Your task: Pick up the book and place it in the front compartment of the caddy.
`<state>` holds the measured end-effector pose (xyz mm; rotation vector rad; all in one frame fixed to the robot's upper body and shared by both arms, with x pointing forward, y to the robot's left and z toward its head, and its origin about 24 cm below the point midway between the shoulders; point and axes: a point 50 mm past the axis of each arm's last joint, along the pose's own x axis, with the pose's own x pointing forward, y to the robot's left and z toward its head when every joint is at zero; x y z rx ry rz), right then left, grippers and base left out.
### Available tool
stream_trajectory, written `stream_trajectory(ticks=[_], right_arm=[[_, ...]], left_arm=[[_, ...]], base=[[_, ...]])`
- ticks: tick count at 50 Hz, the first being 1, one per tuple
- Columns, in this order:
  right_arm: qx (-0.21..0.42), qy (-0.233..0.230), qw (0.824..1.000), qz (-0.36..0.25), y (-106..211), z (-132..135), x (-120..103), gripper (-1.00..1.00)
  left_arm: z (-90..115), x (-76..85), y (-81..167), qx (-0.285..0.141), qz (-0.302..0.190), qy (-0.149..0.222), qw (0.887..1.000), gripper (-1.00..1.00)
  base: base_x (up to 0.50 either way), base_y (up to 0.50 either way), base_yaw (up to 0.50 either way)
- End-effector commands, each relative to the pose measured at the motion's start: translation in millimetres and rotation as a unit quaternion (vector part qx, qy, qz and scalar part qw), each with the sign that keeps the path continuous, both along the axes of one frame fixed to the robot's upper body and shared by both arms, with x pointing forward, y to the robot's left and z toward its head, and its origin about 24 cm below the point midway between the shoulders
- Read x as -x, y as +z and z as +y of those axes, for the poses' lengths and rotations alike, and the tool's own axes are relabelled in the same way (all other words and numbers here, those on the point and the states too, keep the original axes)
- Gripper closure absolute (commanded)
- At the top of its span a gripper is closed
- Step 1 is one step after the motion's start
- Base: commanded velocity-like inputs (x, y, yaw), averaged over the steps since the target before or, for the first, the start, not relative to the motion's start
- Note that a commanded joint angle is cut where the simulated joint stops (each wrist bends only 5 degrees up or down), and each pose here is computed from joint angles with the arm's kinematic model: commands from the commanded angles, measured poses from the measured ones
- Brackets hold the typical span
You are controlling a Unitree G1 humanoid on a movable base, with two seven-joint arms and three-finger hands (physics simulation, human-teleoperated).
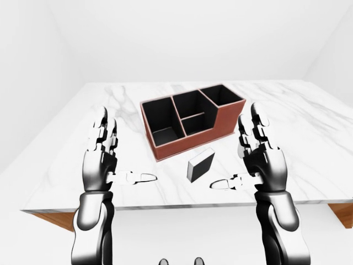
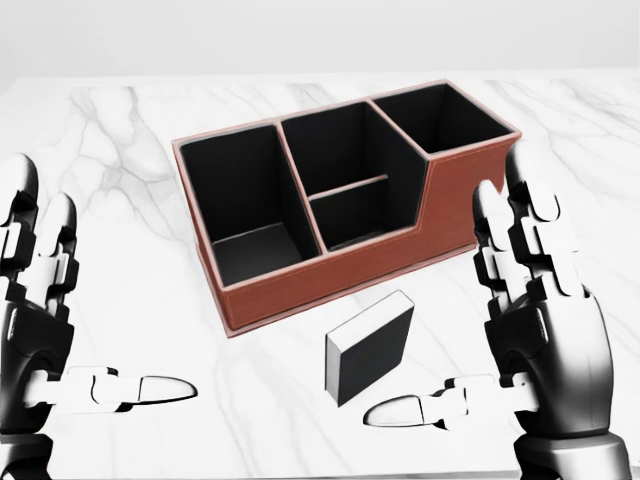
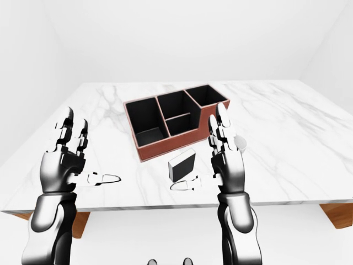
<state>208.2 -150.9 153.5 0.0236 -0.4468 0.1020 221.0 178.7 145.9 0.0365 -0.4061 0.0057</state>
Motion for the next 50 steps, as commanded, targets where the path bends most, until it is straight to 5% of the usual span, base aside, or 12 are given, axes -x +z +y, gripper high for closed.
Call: stream_trajectory(ticks=[1,33,50], right_arm=[[0.000,0.000,1.000,-0.009,3.7,0.1,1.9,-1.00],[0.004,-0.007,1.000,-0.011,4.9,-0.1,0.9,-1.00],[0.012,-0.005,1.000,-0.022,9.1,2.0,4.3,-1.00]], left_arm=[[0.2,1.2,2.0,-0.001,-0.005,-0.001,1.000,-1.00],[-1.0,2.0,1.7,-0.002,-0.004,-0.003,1.000,-1.00],[0.5,1.7,3.0,-0.002,-0.007,0.000,1.000,-1.00]], base=[[0.50,0.00,0.00],[0.50,0.00,0.00],[0.01,0.00,0.00]])
